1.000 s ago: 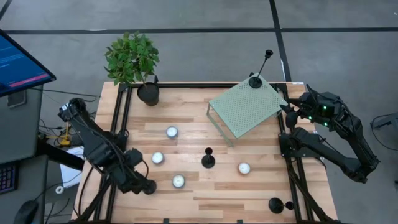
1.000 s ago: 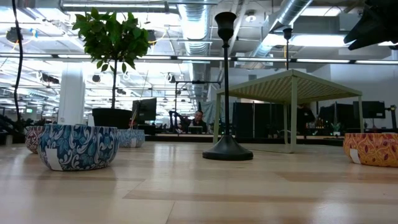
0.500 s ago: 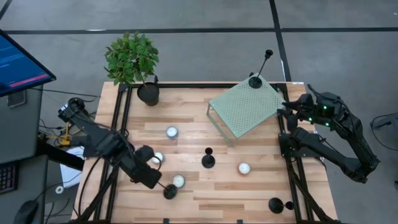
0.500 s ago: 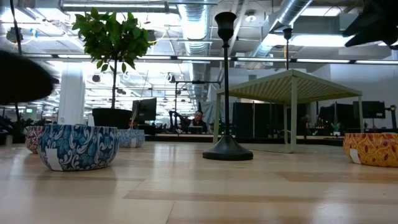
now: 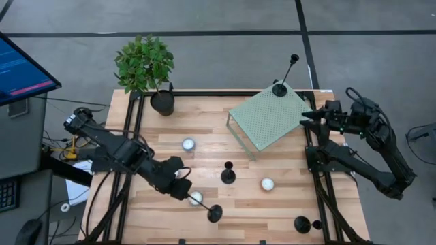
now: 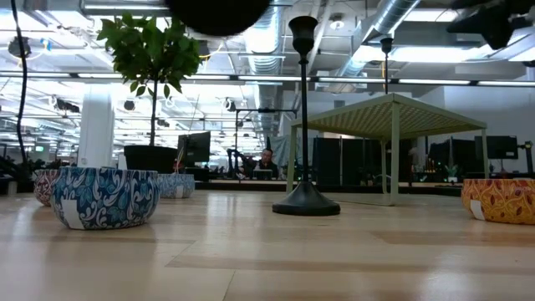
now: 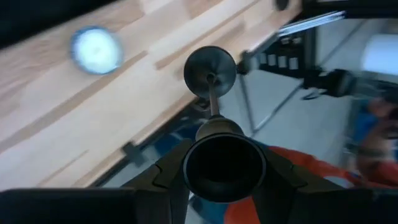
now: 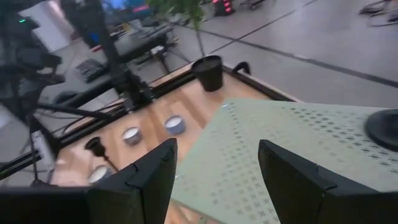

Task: Pick & Place candle stick holders
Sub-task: Align the black candle holder with the other black candle holder on the shelf

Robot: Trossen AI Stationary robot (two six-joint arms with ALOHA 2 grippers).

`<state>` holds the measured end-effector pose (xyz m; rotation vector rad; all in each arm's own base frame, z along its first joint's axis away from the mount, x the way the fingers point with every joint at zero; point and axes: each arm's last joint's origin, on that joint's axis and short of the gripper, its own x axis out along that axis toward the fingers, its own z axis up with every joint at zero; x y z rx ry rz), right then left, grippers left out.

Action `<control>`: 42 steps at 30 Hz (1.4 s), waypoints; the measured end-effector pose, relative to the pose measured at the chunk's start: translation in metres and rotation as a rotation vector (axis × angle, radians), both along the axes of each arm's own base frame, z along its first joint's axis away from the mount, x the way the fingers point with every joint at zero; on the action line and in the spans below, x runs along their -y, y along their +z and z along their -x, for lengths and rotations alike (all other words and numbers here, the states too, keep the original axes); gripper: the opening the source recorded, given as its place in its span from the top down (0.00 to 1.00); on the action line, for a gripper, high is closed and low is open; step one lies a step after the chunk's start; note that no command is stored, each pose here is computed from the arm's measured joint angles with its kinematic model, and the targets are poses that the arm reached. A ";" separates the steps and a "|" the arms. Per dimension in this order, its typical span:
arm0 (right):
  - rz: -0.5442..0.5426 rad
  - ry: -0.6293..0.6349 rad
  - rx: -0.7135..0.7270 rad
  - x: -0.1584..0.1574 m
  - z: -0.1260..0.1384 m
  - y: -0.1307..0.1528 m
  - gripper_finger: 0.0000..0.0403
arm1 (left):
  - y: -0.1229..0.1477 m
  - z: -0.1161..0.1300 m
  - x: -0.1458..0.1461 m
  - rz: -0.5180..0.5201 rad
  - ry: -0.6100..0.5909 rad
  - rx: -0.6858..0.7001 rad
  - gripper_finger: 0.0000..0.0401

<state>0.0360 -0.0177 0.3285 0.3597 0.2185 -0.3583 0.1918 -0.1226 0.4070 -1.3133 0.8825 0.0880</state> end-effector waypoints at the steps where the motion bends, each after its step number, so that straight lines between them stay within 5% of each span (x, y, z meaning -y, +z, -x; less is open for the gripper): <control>1: -0.009 0.024 0.001 0.002 -0.003 0.001 0.46 | 0.002 -0.002 -0.001 0.010 0.009 0.017 0.67; 11: -0.274 0.364 -0.014 0.027 -0.052 0.000 0.46 | 0.009 -0.017 -0.012 0.022 0.052 0.125 0.67; 23: -0.229 0.662 0.038 0.019 -0.109 0.056 0.46 | 0.031 -0.036 -0.032 0.033 0.132 0.386 0.67; 31: -0.214 0.673 -0.054 0.020 -0.110 0.086 0.46 | 0.043 -0.048 -0.057 -0.050 0.200 0.551 0.67; 42: -0.214 0.601 -0.116 0.033 -0.113 0.106 0.46 | 0.043 -0.055 -0.092 -0.234 0.195 0.603 0.67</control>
